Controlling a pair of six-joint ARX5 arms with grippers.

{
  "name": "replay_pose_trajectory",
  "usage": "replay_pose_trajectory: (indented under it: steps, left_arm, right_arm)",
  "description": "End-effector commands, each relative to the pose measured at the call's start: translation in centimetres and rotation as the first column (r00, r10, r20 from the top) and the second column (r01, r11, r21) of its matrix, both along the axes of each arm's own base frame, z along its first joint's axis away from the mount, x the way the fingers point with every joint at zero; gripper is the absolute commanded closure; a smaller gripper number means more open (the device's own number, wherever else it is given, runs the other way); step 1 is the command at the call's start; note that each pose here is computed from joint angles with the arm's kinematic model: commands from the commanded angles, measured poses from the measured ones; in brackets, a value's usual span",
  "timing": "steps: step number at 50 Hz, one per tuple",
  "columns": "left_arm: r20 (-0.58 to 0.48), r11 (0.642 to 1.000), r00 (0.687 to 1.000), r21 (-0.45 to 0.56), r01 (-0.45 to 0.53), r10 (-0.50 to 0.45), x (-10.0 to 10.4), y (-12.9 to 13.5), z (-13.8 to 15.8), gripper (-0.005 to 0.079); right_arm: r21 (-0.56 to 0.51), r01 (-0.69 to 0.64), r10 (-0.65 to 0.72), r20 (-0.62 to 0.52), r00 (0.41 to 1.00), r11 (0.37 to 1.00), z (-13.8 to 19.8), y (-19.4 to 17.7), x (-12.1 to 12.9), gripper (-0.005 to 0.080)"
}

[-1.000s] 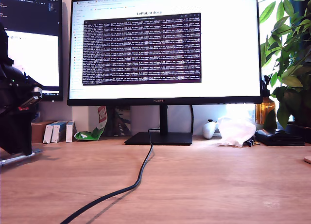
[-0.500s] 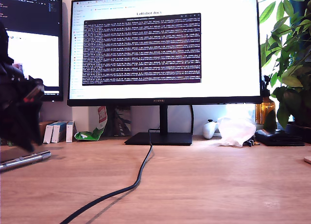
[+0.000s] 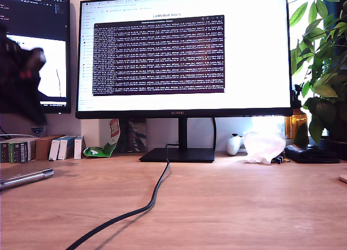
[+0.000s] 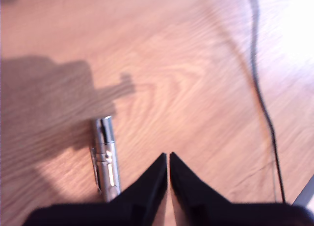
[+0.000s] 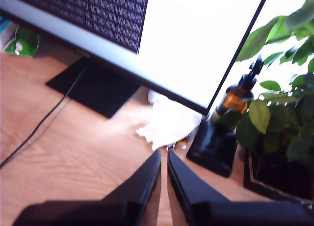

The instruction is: Pick the metallic laser pointer with your right arm, pass it to your left arm, then place it down to the left side of the table

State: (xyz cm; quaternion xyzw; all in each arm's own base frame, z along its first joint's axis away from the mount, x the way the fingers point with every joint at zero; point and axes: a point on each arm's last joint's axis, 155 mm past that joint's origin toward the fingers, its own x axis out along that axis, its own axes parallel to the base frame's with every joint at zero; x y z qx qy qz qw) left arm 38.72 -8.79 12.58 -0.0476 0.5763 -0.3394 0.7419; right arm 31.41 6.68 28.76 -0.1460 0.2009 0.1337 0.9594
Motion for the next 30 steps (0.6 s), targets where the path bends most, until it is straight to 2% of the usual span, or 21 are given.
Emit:
replay_pose_trajectory:
  steps: [1,5,13,22,30]
  left_arm:
    - [0.067,0.999,0.997,0.031,-0.029,0.027,0.4,0.6,2.0,0.0765]
    - [0.143,0.991,0.987,0.107,-0.083,0.068,1.0,1.8,3.6,0.0765]
    - [0.274,0.95,0.949,0.221,-0.22,0.156,1.1,4.1,6.6,0.0765]
    - [0.397,0.921,0.897,0.244,-0.304,0.192,0.3,4.7,8.4,0.0765]
    - [0.503,0.905,0.84,0.233,-0.357,0.203,-0.9,5.0,8.0,0.0765]
  right_arm:
    - [0.0,-0.011,0.011,-0.003,1.0,1.0,-0.3,0.2,-0.3,0.0763]
    - [-0.001,-0.012,0.012,0.003,1.0,1.0,-0.2,0.2,-0.5,0.0763]
    - [-0.002,-0.008,0.008,0.017,1.0,1.0,0.3,0.0,-0.7,0.0763]
    - [0.014,0.056,-0.057,0.011,0.998,0.998,0.0,-1.1,-0.8,0.0763]
    - [0.028,0.149,-0.15,0.014,0.989,0.988,-1.0,-3.1,-1.2,0.0763]
